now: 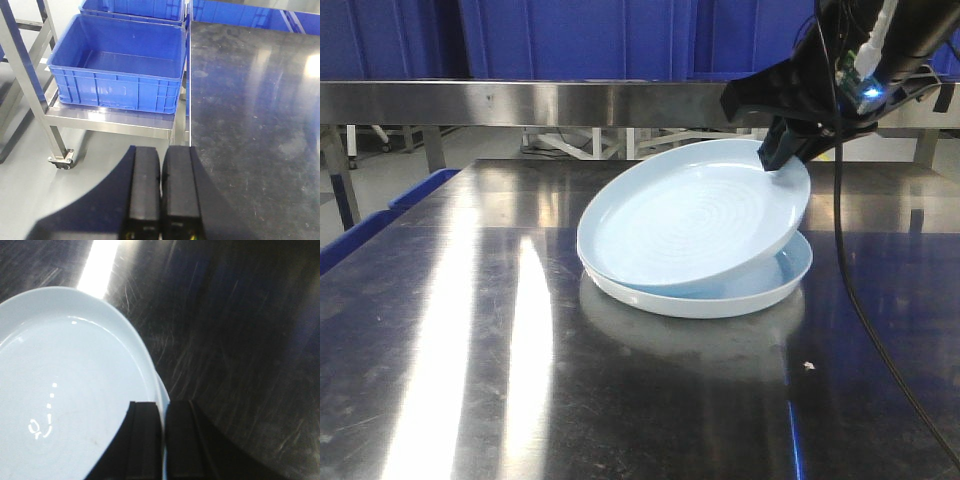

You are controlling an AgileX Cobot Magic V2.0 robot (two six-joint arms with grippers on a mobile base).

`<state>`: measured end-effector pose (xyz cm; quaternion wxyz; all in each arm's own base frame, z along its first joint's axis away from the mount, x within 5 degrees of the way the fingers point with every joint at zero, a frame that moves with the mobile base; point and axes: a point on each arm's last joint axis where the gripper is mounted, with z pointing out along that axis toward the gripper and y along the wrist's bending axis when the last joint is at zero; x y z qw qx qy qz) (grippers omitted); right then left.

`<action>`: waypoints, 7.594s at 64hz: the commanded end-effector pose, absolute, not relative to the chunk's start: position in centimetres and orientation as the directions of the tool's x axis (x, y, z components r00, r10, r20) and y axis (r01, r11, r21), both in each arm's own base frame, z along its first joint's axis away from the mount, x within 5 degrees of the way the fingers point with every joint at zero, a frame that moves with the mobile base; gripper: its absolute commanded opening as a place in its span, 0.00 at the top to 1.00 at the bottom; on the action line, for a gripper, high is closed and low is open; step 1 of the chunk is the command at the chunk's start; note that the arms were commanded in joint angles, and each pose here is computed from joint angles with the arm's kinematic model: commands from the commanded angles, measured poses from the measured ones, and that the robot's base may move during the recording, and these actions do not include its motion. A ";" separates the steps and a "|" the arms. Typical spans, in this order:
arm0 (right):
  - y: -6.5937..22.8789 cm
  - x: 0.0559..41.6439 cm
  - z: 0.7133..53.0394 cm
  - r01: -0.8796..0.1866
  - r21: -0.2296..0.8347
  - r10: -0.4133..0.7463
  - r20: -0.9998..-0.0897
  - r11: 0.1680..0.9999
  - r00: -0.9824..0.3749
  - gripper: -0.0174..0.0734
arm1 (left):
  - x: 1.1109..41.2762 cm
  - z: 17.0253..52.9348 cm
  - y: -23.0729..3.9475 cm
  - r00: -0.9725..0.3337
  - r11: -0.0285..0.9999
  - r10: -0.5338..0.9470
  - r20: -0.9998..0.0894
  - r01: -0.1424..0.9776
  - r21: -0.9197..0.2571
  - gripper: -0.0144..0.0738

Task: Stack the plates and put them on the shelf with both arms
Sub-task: 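Lower the held plate onto the first plate and open the right gripper, then grasp the rim of the stacked plates with the right gripper, then lift the plate stack up off the table with the right gripper, then hold the plate stack raised while the base turns from the table, then drive the base to the shelf of blue bins holding the plates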

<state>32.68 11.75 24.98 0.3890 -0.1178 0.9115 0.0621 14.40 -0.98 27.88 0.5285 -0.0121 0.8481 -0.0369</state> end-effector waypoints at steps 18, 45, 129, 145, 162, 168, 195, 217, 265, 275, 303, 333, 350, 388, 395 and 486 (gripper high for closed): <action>11.5 32.4 26.6 -0.257 0.006 -0.174 -0.720 0.966 -0.672 0.27 | 14.8 29.6 -1.1 -0.338 0.996 -0.070 -0.939 0.033 -0.086 0.74; 11.8 33.4 23.4 -0.254 -0.006 -0.199 -0.641 0.967 -0.741 0.29 | 14.8 29.6 -1.1 -0.338 0.996 -0.070 -0.939 0.033 -0.086 0.74; 12.0 33.6 25.7 -0.274 -0.012 -0.196 -0.728 0.962 -0.657 0.78 | 14.8 29.6 -1.1 -0.338 0.996 -0.070 -0.939 0.033 -0.086 0.74; 10.4 31.4 32.4 -0.267 0.003 -0.125 -0.878 0.964 -0.463 0.78 | 14.8 29.6 -1.1 -0.338 0.996 -0.070 -0.939 0.033 -0.086 0.74; 4.9 27.4 37.6 -0.131 0.014 -0.029 -0.947 0.991 -0.320 0.78 | 14.8 29.6 -1.1 -0.338 0.996 -0.070 -0.939 0.033 -0.086 0.74; 3.0 25.4 38.1 -0.074 0.016 -0.006 -0.957 0.997 -0.289 0.78 | 14.8 29.6 -1.1 -0.338 0.996 -0.070 -0.939 0.033 -0.086 0.74; -1.2 14.0 35.3 0.113 0.023 0.043 -0.984 0.993 -0.174 0.78 | 14.8 29.6 -1.1 -0.338 0.996 -0.070 -0.939 0.033 -0.086 0.74; -1.4 10.2 32.2 0.144 0.025 0.046 -0.988 0.989 -0.150 0.78 | 14.8 29.6 -1.1 -0.338 0.996 -0.070 -0.939 0.033 -0.086 0.74; -1.4 10.2 32.2 0.143 0.025 0.046 -0.988 0.989 -0.149 0.78 | 14.8 29.6 -1.1 -0.338 0.996 -0.070 -0.939 0.033 -0.086 0.74; -1.4 10.2 32.2 0.143 0.025 0.046 -0.988 0.989 -0.149 0.78 | 14.8 29.6 -1.1 -0.338 0.996 -0.070 -0.939 0.033 -0.086 0.74; -1.4 10.2 32.2 0.143 0.025 0.046 -0.988 0.989 -0.149 0.78 | 14.8 29.6 -1.1 -0.338 0.996 -0.070 -0.939 0.033 -0.086 0.74; -1.4 10.2 32.2 0.143 0.025 0.046 -0.988 0.989 -0.149 0.78 | 14.8 29.6 -1.1 -0.338 0.996 -0.070 -0.939 0.033 -0.086 0.74; -1.4 10.2 32.2 0.143 0.025 0.046 -0.988 0.989 -0.149 0.78 | 14.8 29.6 -1.1 -0.338 0.996 -0.070 -0.939 0.033 -0.086 0.74; -1.4 10.2 32.2 0.143 0.025 0.046 -0.988 0.989 -0.149 0.78 | 14.8 29.6 -1.1 -0.338 0.996 -0.070 -0.939 0.033 -0.086 0.74; -1.4 10.2 32.2 0.143 0.025 0.046 -0.988 0.989 -0.149 0.78 | 14.8 29.6 -1.1 -0.338 0.996 -0.070 -0.939 0.033 -0.086 0.74; -1.4 10.2 32.2 0.143 0.025 0.046 -0.988 0.989 -0.149 0.78 | 14.8 29.6 -1.1 -0.338 0.996 -0.070 -0.939 0.033 -0.086 0.74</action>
